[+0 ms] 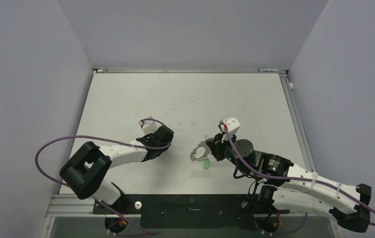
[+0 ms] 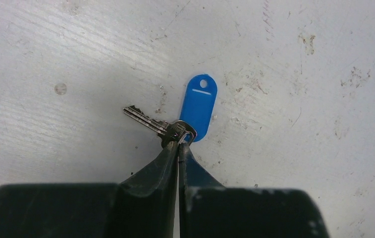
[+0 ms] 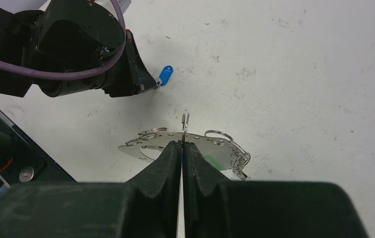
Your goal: Put the keys on the keyring
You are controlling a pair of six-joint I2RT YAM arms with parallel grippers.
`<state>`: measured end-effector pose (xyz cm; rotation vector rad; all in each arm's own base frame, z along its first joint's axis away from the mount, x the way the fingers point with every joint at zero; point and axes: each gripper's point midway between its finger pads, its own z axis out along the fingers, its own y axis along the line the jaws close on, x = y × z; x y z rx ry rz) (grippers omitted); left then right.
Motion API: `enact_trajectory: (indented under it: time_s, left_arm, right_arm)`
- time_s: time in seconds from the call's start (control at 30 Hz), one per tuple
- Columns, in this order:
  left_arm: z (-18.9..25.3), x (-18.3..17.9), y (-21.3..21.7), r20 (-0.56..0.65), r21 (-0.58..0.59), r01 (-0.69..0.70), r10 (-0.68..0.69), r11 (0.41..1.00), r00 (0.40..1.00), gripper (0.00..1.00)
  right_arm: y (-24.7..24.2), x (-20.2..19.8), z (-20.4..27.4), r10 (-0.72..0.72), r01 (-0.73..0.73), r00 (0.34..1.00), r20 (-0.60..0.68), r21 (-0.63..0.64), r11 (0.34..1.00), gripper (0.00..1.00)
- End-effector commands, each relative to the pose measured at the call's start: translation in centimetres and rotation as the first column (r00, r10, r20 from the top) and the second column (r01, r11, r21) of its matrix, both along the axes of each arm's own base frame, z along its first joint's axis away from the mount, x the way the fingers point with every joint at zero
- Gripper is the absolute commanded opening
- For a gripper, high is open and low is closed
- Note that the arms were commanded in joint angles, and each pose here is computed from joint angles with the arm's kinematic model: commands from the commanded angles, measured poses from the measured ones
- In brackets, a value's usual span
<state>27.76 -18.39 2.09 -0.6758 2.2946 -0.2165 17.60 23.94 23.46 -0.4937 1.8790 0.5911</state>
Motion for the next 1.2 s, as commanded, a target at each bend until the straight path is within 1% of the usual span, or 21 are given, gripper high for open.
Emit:
enact_trajectory:
  time_s: [0.0,0.13,0.4,0.53,0.9,1.17]
  left_arm:
    - [1.9,1.9,-0.6,0.076,-0.016,-0.01,0.011,1.0,0.997,0.0]
    - [2.5,1.8,-0.5,0.093,0.007,0.014,-0.015,1.0,0.996,0.0]
    - [4.0,0.7,-0.1,0.107,0.094,0.123,-0.133,0.988,0.985,0.0]
    - [5.0,0.1,-0.4,0.133,0.098,0.196,-0.208,0.976,0.969,0.0]
    - [7.4,-1.6,-0.5,0.155,0.118,0.311,-0.326,0.943,0.932,0.0]
    - [11.3,-3.2,-1.8,0.173,0.107,0.425,-0.438,0.899,0.882,0.0]
  right_arm:
    - [0.8,0.1,2.0,0.002,-0.004,1.0,0.024,0.086,0.996,0.05]
    - [0.8,0.1,2.1,0.002,-0.004,1.0,0.025,0.087,0.996,0.05]
    - [0.7,0.1,2.3,0.0,-0.002,1.0,0.028,0.087,0.996,0.05]
    - [0.7,0.1,2.4,-0.002,0.0,1.0,0.029,0.085,0.996,0.05]
    - [0.1,0.4,3.0,-0.027,0.024,0.999,0.046,0.069,0.997,0.05]
    - [-0.4,0.9,4.1,-0.055,0.051,0.996,0.073,0.063,0.997,0.05]
